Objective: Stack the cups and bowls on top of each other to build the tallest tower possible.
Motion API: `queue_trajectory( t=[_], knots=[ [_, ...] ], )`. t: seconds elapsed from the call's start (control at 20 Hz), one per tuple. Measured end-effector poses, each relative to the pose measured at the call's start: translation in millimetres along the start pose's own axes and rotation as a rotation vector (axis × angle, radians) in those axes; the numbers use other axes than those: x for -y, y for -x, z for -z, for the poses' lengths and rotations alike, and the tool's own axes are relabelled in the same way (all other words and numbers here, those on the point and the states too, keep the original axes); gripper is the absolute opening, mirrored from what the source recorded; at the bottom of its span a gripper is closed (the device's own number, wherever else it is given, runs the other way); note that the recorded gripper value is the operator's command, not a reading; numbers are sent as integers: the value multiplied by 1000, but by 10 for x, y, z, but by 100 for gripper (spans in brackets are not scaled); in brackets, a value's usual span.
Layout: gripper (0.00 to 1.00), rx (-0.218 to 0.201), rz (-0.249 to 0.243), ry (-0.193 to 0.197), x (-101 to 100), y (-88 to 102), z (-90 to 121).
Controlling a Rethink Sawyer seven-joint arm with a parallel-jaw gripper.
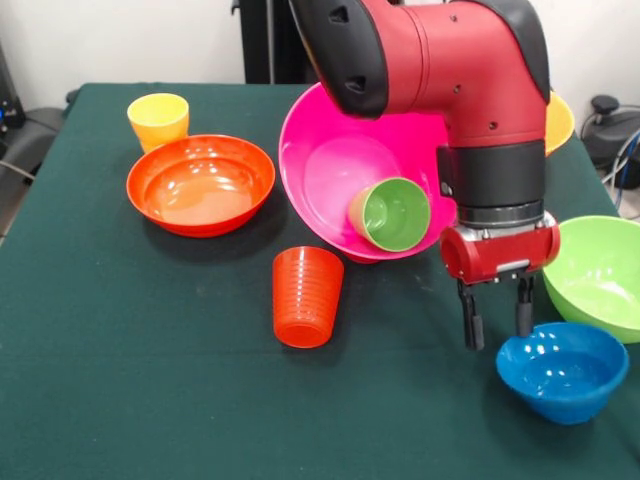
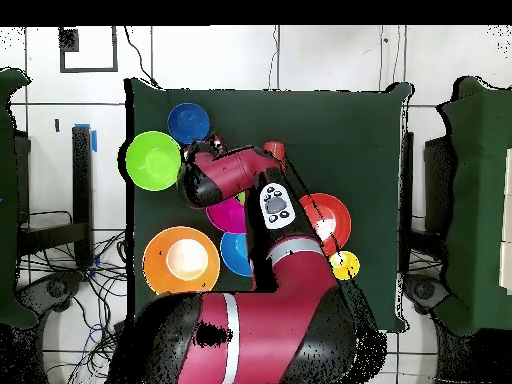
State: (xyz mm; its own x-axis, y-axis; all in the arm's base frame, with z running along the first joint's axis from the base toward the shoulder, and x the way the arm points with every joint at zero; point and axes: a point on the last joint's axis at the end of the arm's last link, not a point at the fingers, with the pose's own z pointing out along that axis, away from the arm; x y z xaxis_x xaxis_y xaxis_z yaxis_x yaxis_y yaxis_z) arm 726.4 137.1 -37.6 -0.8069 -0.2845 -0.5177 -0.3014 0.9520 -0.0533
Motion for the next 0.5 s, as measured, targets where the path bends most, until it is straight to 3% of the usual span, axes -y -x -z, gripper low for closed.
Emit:
queue_trajectory(
  t=[0.5],
  knots=[
    [100, 39, -54, -16, 160, 348, 331]
  ],
)
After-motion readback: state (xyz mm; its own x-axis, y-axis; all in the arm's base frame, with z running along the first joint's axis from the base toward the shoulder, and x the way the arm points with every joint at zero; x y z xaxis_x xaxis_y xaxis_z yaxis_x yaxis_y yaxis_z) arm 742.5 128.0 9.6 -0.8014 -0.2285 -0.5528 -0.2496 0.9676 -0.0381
